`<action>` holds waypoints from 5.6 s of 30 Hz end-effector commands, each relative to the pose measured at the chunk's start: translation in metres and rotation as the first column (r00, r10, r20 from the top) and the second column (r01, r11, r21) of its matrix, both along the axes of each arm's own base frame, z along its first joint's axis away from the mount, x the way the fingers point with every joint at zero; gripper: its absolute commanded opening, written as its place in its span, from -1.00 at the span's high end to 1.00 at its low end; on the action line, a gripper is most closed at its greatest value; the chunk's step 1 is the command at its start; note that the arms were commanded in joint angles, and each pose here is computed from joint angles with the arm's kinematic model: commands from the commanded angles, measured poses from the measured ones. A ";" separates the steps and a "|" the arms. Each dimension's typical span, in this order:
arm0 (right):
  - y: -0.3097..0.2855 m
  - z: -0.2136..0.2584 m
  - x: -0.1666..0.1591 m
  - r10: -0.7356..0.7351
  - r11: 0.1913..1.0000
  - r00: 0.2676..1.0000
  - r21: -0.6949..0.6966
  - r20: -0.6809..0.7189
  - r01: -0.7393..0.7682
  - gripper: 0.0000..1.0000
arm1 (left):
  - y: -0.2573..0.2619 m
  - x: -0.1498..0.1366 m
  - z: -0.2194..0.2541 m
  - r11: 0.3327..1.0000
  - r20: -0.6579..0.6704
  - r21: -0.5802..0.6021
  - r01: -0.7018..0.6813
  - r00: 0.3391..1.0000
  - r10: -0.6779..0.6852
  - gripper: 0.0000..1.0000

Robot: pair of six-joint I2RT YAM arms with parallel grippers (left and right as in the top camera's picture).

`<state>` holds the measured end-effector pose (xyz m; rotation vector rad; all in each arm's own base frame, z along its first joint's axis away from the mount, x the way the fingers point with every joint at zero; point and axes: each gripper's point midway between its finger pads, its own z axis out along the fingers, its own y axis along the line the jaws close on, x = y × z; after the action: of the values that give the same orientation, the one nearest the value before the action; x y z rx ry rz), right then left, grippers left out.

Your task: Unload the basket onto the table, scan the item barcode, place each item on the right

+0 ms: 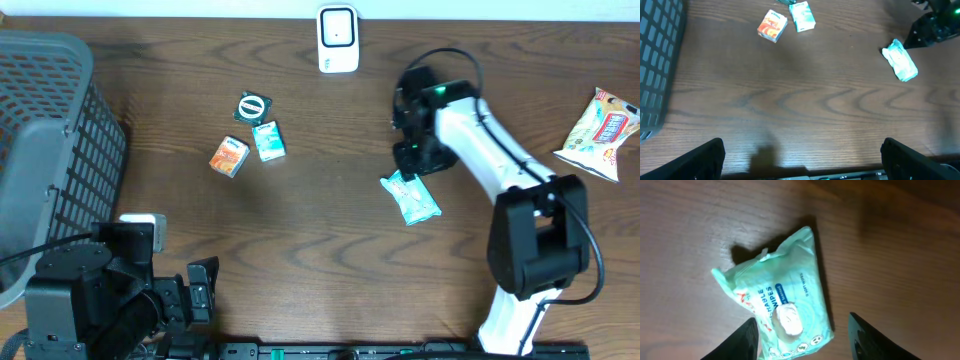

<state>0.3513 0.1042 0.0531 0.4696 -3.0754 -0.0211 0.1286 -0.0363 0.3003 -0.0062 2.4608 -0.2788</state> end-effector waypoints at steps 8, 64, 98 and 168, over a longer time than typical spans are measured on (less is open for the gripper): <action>0.013 -0.030 -0.039 0.144 0.970 0.982 0.216 -0.126 -0.114 -0.07 | 0.002 0.001 0.000 1.000 0.000 0.004 -0.010 1.000 0.010 -0.96; 0.095 0.015 0.033 -0.065 0.988 0.976 0.148 0.209 0.035 0.98 | 0.002 0.001 0.000 1.000 0.000 0.004 -0.010 1.000 0.010 -0.95; 0.078 -0.055 -0.027 -0.013 0.999 0.997 0.040 0.078 0.010 0.98 | 0.002 0.001 0.000 1.000 0.000 0.004 -0.010 1.000 0.010 -0.96; 0.135 0.148 0.208 -0.271 0.899 0.772 0.439 0.575 -0.012 0.98 | 0.002 0.001 0.000 1.000 0.000 0.004 -0.010 1.000 0.010 -0.96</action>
<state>0.5446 0.2289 0.2297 0.3450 -3.8537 -0.5830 0.1286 -0.0363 0.3003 -0.0062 2.4608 -0.2788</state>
